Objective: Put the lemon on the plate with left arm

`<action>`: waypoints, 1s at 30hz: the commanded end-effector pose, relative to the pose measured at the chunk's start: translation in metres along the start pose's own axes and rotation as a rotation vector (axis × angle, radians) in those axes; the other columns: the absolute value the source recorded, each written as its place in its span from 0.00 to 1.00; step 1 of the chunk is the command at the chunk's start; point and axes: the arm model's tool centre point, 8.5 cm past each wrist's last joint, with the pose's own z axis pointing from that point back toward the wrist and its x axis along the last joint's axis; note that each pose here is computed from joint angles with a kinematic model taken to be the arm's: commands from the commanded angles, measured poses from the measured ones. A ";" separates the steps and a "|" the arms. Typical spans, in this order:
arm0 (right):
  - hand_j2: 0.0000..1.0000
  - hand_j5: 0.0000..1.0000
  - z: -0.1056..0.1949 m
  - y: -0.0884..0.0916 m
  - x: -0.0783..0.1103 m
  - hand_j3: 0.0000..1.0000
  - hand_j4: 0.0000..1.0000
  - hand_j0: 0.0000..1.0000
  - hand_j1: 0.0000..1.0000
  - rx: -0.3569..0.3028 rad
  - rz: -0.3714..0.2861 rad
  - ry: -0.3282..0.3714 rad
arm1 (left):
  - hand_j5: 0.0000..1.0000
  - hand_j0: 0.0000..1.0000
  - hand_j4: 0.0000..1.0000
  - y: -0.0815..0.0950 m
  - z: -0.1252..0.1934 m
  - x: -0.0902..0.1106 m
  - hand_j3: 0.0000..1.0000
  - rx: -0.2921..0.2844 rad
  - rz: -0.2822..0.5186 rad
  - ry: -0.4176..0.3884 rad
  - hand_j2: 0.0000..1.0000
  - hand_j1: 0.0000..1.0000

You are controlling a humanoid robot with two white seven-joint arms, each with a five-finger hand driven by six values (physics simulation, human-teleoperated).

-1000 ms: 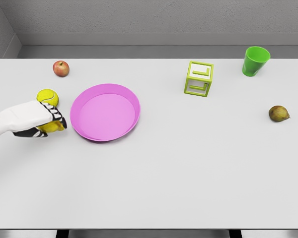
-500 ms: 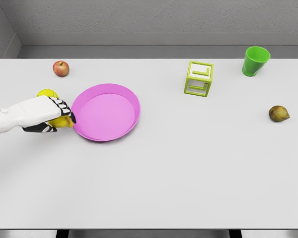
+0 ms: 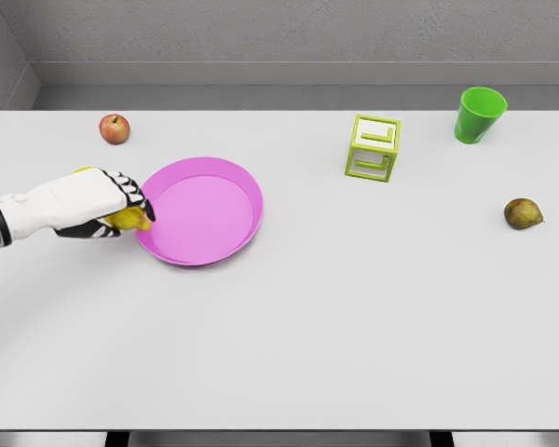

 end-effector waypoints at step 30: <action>1.00 1.00 0.000 0.000 0.000 1.00 1.00 1.00 1.00 0.000 0.001 0.000 | 0.55 0.55 0.55 0.015 -0.027 0.014 0.55 0.092 0.021 -0.055 0.55 0.55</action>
